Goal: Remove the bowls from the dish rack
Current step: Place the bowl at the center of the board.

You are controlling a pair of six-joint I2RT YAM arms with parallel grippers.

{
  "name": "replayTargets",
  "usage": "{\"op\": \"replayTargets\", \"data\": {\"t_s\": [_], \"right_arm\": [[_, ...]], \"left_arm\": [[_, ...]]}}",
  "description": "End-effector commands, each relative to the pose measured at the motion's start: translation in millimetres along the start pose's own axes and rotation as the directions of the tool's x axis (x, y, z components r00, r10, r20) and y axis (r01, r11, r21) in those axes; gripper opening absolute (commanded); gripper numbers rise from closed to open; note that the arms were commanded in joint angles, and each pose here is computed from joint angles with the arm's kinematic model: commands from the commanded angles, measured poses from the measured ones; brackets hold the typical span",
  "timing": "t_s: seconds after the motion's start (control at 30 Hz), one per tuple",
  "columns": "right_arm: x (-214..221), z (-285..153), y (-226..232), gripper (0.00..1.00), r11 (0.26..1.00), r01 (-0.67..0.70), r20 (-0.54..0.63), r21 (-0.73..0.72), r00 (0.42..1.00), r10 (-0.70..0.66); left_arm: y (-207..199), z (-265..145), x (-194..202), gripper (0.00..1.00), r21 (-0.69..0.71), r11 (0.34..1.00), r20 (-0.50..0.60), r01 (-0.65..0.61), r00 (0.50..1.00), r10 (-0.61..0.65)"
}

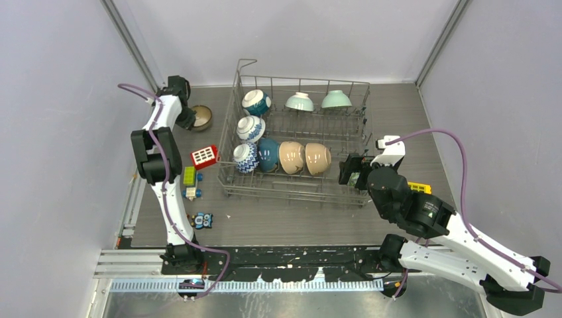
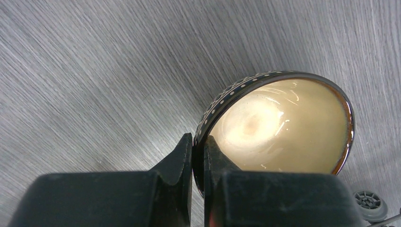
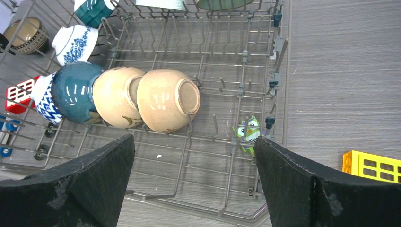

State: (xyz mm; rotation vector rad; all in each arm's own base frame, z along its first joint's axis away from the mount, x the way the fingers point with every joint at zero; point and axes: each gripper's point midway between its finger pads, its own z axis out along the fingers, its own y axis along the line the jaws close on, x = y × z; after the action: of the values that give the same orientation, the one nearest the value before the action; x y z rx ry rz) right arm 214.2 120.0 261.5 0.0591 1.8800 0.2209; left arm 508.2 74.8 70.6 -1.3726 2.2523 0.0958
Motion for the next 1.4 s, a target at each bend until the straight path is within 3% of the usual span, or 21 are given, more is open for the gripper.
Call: {"op": "replayTargets", "data": {"t_s": [0.0,0.2,0.63,0.8,0.97,1.1,1.37], "right_arm": [[-15.0,-3.1,-3.6,1.0,0.999,-0.033,0.047,0.015,0.998,0.033],[-13.8,-3.2,-6.5,1.0,0.999,-0.025,0.048,0.024,0.999,0.024],[-21.5,-8.1,-9.9,1.0,1.0,-0.021,0.063,0.022,0.998,0.02],[-23.1,-11.0,-11.0,1.0,1.0,-0.028,0.065,0.014,0.998,0.027],[-26.3,-14.4,-13.0,1.0,0.999,-0.031,0.069,0.009,0.997,0.03],[-30.7,-18.0,-14.1,1.0,1.0,-0.026,0.073,0.001,0.997,0.026],[-70.2,-32.9,-6.9,1.0,0.998,0.01,0.129,-0.055,0.992,-0.003]], "left_arm": [[-13.5,-7.5,-14.7,0.09,0.054,0.998,0.052,0.018,0.998,-0.02],[-10.2,-5.0,-11.3,0.18,0.045,0.999,0.045,0.011,0.999,-0.013],[-15.0,-23.8,-20.4,0.28,0.082,0.997,0.066,0.002,0.998,-0.007],[-15.9,-32.8,-22.0,0.39,0.1,0.995,0.068,-0.006,0.998,-0.001],[-19.5,-48.4,-25.8,0.58,0.135,0.991,0.074,-0.01,0.997,0.0],[-25.1,-81.9,-37.0,0.72,0.195,0.981,0.101,-0.012,0.995,-0.008],[-27.6,-210.7,-54.0,0.97,0.421,0.892,0.286,-0.167,0.957,0.044]]}}
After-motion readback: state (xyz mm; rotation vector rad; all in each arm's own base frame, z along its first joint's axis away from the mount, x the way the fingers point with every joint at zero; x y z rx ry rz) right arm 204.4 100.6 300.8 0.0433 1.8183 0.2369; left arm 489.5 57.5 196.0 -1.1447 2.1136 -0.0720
